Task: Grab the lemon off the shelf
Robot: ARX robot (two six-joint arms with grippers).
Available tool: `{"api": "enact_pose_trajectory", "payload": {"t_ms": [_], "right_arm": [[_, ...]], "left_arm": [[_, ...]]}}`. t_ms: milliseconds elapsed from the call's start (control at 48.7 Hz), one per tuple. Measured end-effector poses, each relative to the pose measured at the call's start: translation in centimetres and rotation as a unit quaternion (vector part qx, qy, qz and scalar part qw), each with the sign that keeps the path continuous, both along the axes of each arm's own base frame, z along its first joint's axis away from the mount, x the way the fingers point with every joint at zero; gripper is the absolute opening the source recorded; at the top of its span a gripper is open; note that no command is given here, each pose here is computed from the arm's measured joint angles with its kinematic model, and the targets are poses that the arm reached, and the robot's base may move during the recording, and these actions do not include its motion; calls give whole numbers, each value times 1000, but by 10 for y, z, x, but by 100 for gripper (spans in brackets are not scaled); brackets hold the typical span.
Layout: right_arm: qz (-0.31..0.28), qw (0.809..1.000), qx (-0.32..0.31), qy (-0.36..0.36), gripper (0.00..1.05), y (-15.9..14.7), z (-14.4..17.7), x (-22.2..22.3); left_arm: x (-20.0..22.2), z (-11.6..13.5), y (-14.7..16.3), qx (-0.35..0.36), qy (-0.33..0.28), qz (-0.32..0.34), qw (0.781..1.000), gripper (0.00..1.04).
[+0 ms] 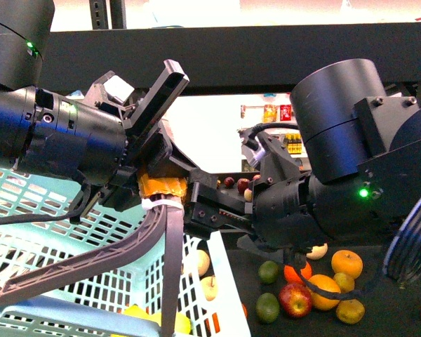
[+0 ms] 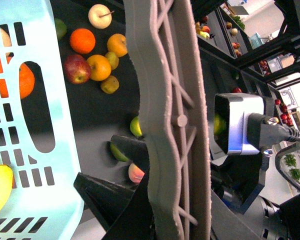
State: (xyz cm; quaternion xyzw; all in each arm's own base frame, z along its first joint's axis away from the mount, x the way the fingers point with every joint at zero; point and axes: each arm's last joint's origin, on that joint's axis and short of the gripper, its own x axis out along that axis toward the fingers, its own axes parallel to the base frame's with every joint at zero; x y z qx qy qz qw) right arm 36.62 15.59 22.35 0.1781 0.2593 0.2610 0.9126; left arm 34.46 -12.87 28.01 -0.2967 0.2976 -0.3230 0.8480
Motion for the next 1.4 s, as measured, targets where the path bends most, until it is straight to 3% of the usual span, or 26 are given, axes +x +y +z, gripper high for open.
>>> {"api": "enact_pose_trajectory", "payload": {"t_ms": [288, 493, 514, 637, 781, 986, 1191, 1315, 1397], "right_arm": [[-73, 991, -71, -85, 97, -57, 28, -7], [-187, 963, -133, -140, 97, -107, 35, -24], [-222, 949, -157, -157, 97, -119, 34, -33], [-270, 923, -188, -197, 97, -133, 33, -65], [-279, 912, -202, -224, 97, -139, 26, -115], [-305, 902, -222, -210, 96, -147, 1, -186], [-251, 921, -192, -228, 64, -155, -24, -240], [-254, 917, -188, -244, 45, -156, -35, -263], [-258, 912, -183, -260, 26, -156, -43, -268]], "left_arm": [[-1, 0, -2, -1, 1, -5, 1000, 10], [-1, 0, -2, -1, 1, -5, 1000, 10], [-1, 0, -2, -1, 1, -3, 1000, 10], [-1, 0, -2, -1, 1, -4, 1000, 10], [-1, 0, -3, -1, 1, -6, 1000, 10], [-1, 0, -2, -2, 1, -5, 1000, 10], [-1, 0, -2, -1, 1, -4, 1000, 10], [-1, 0, -2, -2, 1, -4, 1000, 10], [-1, 0, -3, -2, 2, -5, 1000, 10]]}}
